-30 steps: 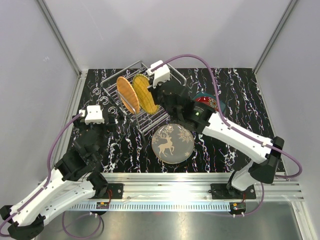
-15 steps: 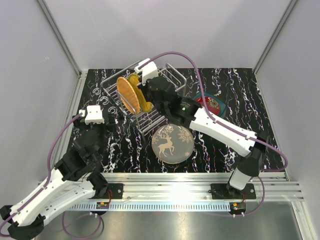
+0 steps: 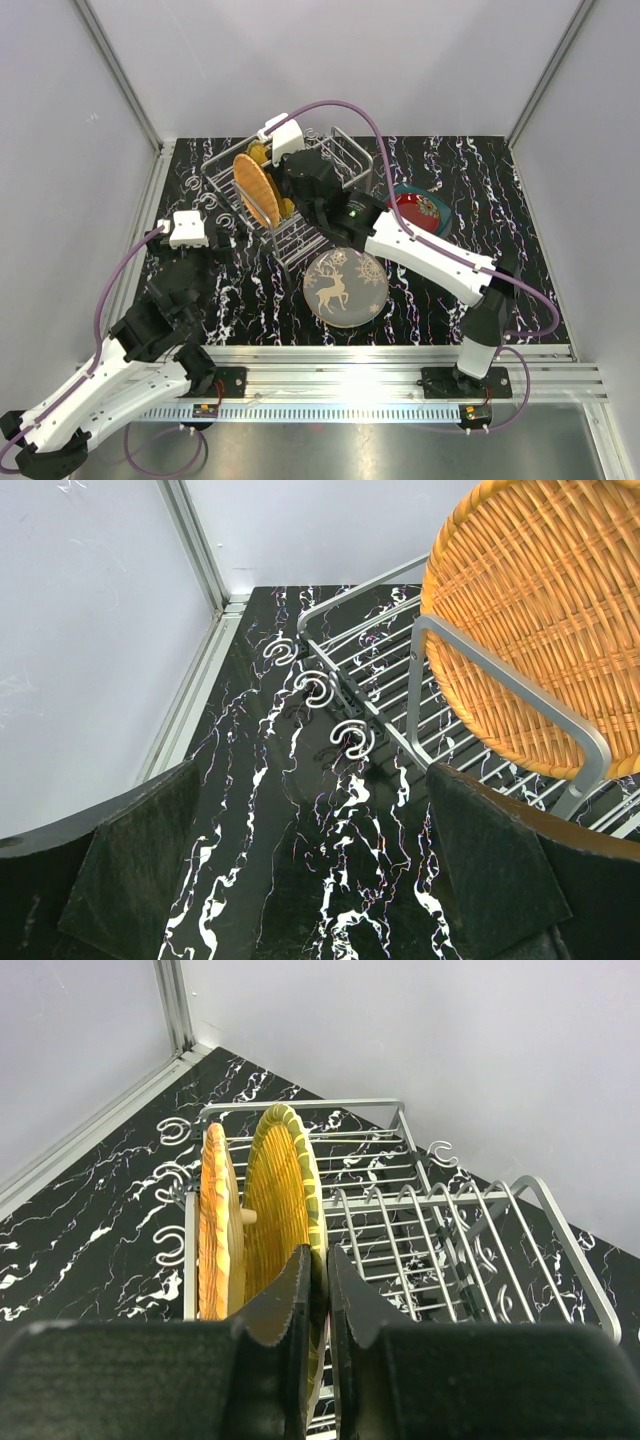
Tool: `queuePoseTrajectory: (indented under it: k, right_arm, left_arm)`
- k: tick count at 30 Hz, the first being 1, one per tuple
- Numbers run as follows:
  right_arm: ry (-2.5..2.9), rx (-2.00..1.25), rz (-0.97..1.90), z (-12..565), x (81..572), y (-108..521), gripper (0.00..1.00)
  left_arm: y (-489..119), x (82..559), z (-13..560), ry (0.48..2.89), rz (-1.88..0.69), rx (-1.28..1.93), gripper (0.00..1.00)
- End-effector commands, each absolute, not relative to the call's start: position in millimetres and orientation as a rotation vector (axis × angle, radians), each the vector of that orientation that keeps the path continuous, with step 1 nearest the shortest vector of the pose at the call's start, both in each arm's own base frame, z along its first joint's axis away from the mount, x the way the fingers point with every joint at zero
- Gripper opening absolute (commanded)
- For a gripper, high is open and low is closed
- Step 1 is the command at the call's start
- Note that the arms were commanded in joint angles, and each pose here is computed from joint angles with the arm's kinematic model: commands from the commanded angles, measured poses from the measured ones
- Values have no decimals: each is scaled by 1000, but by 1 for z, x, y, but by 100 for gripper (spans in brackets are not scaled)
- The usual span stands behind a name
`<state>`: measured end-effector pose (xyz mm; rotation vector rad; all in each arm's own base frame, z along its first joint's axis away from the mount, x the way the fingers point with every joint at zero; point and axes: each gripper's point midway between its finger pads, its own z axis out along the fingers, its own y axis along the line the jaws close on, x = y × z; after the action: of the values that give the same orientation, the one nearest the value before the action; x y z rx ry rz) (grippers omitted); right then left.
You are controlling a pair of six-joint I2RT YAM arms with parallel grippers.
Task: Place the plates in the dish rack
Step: Insert the plate into the dish rack
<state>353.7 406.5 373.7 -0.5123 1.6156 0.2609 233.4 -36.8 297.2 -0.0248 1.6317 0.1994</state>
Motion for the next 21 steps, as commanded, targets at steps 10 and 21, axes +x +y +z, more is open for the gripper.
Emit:
queuePoseTrajectory:
  k: [10, 21]
  right_arm:
    - [1598, -470, 275, 382, 356, 412, 27]
    - [1599, -467, 293, 385, 351, 408, 33]
  left_arm:
    - [-39, 236, 312, 1604, 168, -54, 99]
    - [-39, 236, 311, 1606, 172, -52, 99]
